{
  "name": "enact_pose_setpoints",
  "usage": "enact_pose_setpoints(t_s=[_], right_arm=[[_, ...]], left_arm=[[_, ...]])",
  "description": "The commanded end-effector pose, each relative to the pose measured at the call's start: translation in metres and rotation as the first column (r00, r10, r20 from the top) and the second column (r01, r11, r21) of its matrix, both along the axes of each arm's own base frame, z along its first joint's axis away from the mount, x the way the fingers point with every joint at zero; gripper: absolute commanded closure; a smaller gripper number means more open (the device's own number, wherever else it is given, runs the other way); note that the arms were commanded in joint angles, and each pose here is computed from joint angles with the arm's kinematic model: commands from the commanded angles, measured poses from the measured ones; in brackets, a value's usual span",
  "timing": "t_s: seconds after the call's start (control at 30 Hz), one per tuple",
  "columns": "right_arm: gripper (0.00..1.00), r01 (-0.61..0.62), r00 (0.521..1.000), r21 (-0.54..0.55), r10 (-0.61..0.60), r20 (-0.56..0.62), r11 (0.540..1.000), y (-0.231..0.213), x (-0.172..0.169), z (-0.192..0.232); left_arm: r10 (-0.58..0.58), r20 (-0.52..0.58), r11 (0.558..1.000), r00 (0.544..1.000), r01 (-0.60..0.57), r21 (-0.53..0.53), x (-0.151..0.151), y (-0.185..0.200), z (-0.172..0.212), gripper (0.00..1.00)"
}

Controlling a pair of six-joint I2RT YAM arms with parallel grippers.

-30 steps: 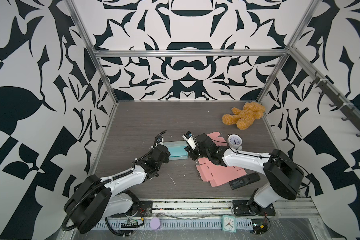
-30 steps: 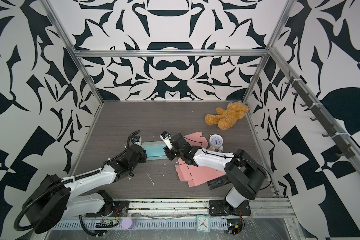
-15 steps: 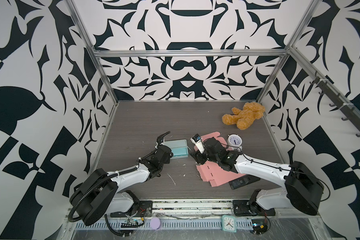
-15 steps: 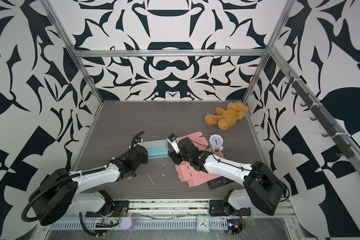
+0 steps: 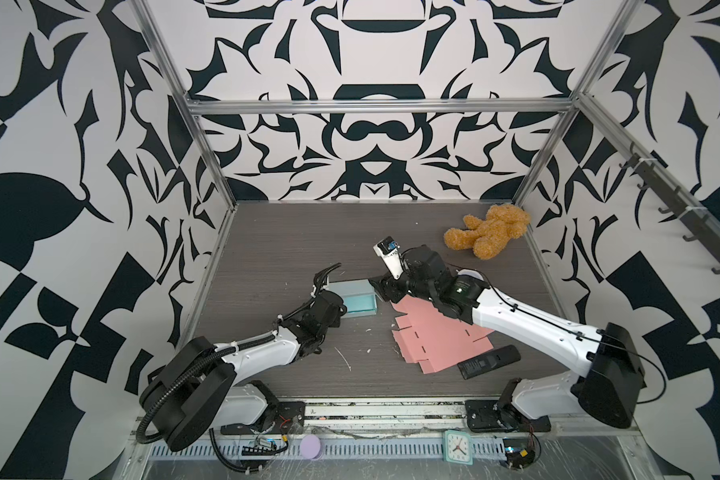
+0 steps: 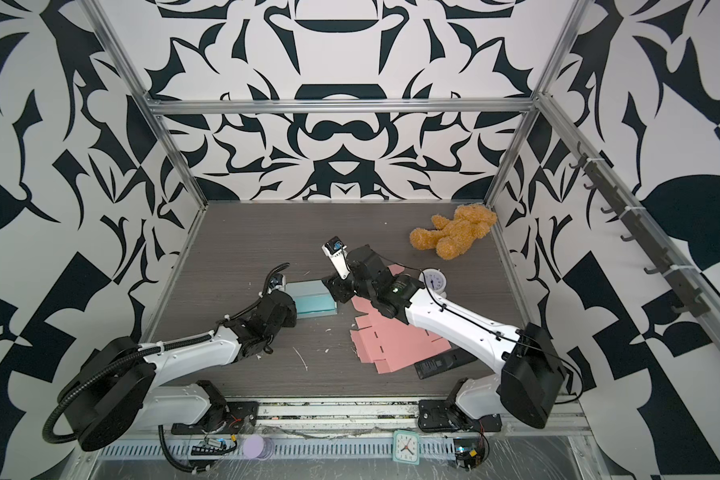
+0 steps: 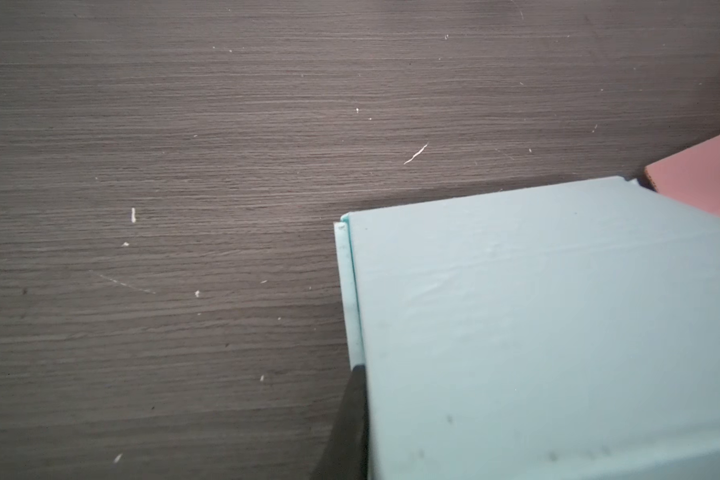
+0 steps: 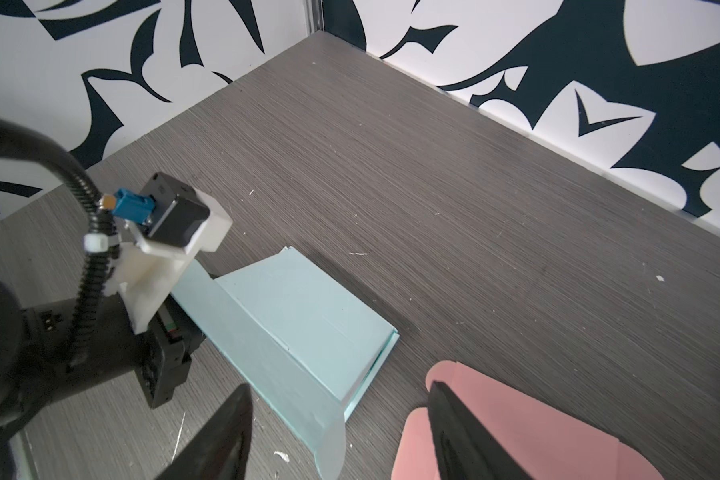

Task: Fold the paper box
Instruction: 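Release the lid with the right gripper and draw it back while left holds the box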

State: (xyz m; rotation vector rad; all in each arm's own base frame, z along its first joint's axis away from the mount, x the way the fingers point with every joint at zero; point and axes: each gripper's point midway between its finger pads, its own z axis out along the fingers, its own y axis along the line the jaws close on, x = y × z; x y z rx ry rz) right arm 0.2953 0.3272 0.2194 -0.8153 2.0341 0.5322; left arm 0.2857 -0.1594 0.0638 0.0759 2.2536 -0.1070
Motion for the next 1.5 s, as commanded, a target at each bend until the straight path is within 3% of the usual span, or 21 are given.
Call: enact_pose_setpoints(t_s=[0.0,0.23,0.43,0.8,0.97,1.23,1.47], right_arm=[[0.31,-0.032,0.998,-0.037,0.030,-0.052,0.999,0.010,-0.001,-0.017],[0.31,-0.022,0.994,-0.083,0.013,-0.106,0.996,0.019,0.009,-0.050],[0.31,-0.007,0.992,-0.110,-0.007,-0.127,0.994,0.020,0.013,-0.069],[0.30,0.000,0.990,-0.131,-0.018,-0.136,0.991,0.019,0.015,-0.085],[0.30,0.006,0.990,-0.141,-0.026,-0.142,0.990,0.019,0.017,-0.091],[0.30,0.016,0.988,-0.161,-0.040,-0.148,0.987,0.015,0.018,-0.097],[0.30,0.013,0.985,-0.180,-0.043,-0.165,0.984,0.010,0.015,-0.107]], left_arm=[[-0.001,-0.029,1.000,1.000,0.001,0.002,-0.003,-0.003,-0.005,0.91],[0.000,-0.030,1.000,1.000,-0.001,-0.017,-0.007,-0.003,-0.004,0.88],[-0.023,-0.021,0.999,1.000,0.022,-0.048,-0.012,-0.008,0.007,0.78],[-0.105,-0.124,0.986,0.987,0.087,-0.141,-0.046,-0.023,0.008,0.21],[-0.152,-0.207,0.977,0.966,0.115,-0.179,-0.070,-0.024,0.011,0.04],[-0.233,-0.315,0.960,0.920,0.166,-0.226,-0.105,-0.019,0.032,0.01],[-0.267,-0.317,0.949,0.910,0.191,-0.250,-0.115,-0.016,0.062,0.01]])
